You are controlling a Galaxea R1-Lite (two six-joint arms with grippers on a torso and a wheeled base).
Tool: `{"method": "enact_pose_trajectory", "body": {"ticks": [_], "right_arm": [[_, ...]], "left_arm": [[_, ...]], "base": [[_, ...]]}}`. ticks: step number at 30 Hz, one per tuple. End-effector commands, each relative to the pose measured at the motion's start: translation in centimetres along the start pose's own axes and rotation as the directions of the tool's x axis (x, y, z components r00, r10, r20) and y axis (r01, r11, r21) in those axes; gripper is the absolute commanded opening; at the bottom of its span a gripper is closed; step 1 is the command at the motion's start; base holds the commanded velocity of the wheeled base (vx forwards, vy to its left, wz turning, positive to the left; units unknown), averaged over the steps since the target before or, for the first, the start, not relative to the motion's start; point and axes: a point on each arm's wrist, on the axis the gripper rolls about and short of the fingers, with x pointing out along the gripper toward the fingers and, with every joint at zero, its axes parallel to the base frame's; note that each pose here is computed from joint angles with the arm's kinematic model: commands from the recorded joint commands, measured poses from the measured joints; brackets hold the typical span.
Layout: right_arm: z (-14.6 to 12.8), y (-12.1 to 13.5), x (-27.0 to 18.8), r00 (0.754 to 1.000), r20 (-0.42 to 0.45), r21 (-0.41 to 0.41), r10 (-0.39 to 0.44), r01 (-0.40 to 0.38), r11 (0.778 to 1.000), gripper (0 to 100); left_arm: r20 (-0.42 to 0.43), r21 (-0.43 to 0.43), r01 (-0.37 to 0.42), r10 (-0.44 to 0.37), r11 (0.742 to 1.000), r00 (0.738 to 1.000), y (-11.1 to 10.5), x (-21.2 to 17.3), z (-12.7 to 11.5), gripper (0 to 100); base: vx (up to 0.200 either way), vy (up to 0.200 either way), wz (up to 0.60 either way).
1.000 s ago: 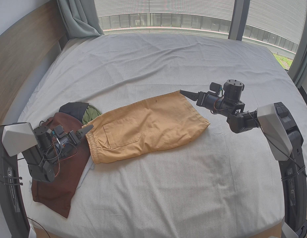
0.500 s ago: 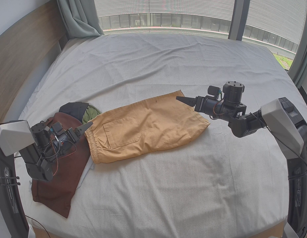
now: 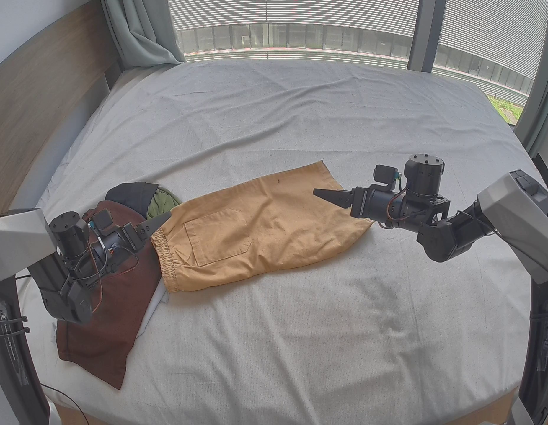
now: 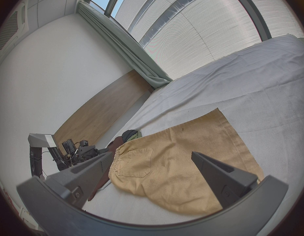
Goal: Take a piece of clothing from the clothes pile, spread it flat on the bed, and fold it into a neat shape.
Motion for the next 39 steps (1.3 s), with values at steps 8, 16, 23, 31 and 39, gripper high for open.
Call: {"method": "enact_pose_trajectory", "body": {"ticks": [8, 16, 23, 31, 39], "right_arm": [[-0.9, 0.5, -1.0, 1.0, -0.029, 0.012, -0.008, 0.008, 1.0, 100], [-5.2, -1.4, -1.1, 0.99, -0.092, 0.09, -0.109, 0.118, 0.989, 100], [-7.1, -1.5, -1.8, 0.983, -0.136, 0.112, -0.121, 0.137, 0.984, 100], [-8.7, -2.1, -1.8, 0.98, -0.155, 0.122, -0.129, 0.148, 0.981, 100], [-9.7, -2.6, -1.6, 0.976, -0.176, 0.132, -0.132, 0.156, 0.979, 100]], "left_arm": [[-0.014, 0.033, 0.048, -0.048, 0.998, 0.999, -2.5, -0.1, 0.0, 100], [-0.067, 0.072, 0.059, -0.054, 0.996, 0.996, -2.8, 0.3, -1.7, 100], [-0.094, 0.1, 0.056, -0.046, 0.993, 0.995, -2.4, 0.6, -2.8, 100], [-0.098, 0.123, 0.056, -0.044, 0.991, 0.994, -2.2, 0.7, -3.0, 100], [-0.099, 0.122, 0.055, -0.043, 0.991, 0.994, -2.2, 0.7, -3.0, 100]], "base": [[0.0, 0.0, 0.0], [0.0, 0.0, 0.0], [0.0, 0.0, 0.0], [0.0, 0.0, 0.0], [0.0, 0.0, 0.0]]}}
